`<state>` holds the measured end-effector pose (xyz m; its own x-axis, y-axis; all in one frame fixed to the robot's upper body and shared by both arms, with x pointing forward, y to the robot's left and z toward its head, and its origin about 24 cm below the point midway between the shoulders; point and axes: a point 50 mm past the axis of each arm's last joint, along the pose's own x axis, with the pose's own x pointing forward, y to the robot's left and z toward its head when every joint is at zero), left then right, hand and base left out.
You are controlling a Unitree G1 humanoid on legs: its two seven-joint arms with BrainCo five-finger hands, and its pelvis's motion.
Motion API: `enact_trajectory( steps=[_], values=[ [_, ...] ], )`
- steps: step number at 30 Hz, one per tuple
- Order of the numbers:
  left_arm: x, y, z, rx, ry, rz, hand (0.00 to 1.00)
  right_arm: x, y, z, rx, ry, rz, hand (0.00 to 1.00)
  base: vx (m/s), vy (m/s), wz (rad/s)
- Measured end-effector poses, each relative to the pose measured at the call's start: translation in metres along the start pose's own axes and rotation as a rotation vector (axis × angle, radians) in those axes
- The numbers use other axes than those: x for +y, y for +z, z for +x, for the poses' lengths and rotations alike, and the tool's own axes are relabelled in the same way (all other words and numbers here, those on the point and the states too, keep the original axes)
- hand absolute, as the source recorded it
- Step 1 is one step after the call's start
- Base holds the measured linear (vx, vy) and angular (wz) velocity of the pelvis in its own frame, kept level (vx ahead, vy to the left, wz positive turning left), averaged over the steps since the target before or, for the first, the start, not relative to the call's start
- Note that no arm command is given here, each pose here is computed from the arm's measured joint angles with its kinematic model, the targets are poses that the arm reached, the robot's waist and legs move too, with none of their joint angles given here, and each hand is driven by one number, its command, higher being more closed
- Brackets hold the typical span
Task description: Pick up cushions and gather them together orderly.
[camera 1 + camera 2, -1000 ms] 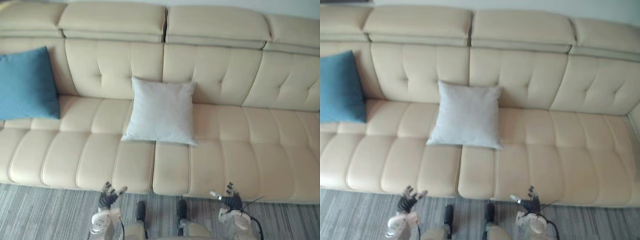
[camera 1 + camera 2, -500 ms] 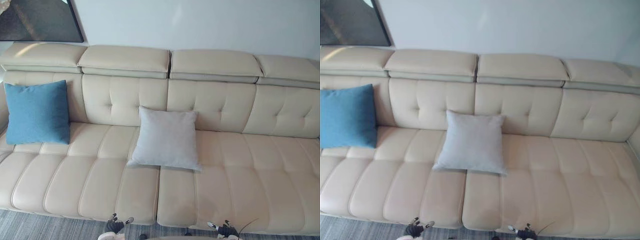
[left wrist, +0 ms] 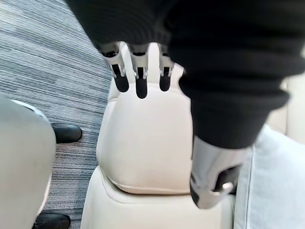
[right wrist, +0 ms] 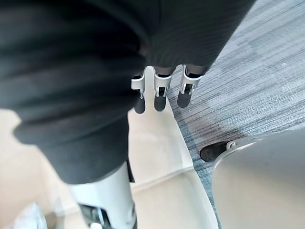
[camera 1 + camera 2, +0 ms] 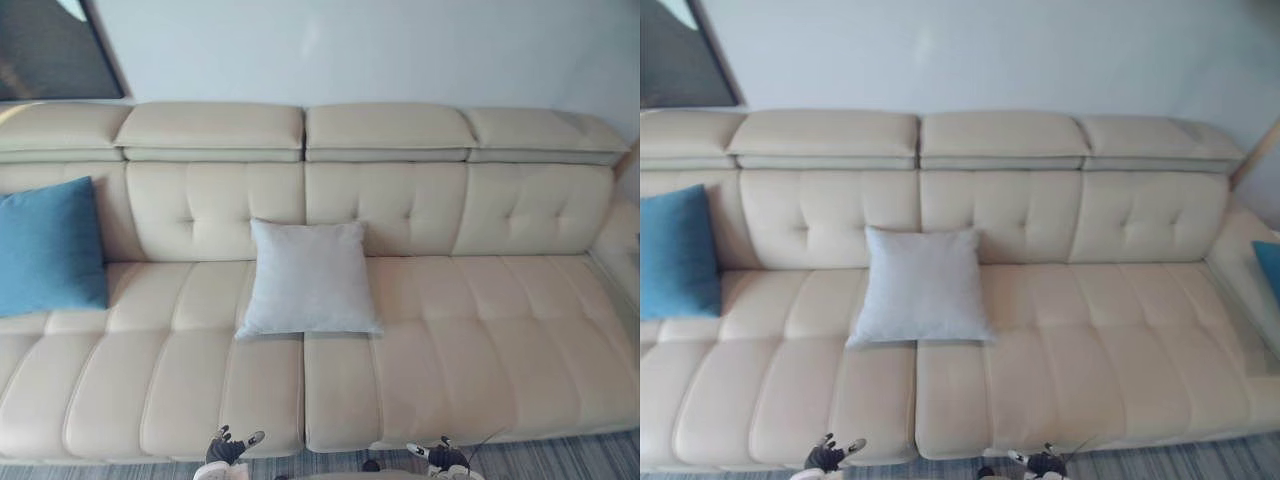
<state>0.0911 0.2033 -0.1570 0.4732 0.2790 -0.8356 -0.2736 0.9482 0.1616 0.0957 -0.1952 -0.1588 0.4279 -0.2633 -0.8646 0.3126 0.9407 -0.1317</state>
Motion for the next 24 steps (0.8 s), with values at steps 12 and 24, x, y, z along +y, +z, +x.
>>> enact_trajectory(
  steps=[12, 24],
  values=[
    [-0.004, 0.018, 0.005, -0.030, 0.028, -0.077, 0.00, 0.015, 0.032, 0.006, -0.083, 0.022, -0.094, 0.00, -0.05, -0.074, 0.01],
    [-0.018, 0.030, 0.007, -0.068, -0.024, -0.011, 0.00, -0.008, 0.045, 0.012, -0.092, -0.066, -0.128, 0.00, -0.20, -0.099, -0.11]
  ],
)
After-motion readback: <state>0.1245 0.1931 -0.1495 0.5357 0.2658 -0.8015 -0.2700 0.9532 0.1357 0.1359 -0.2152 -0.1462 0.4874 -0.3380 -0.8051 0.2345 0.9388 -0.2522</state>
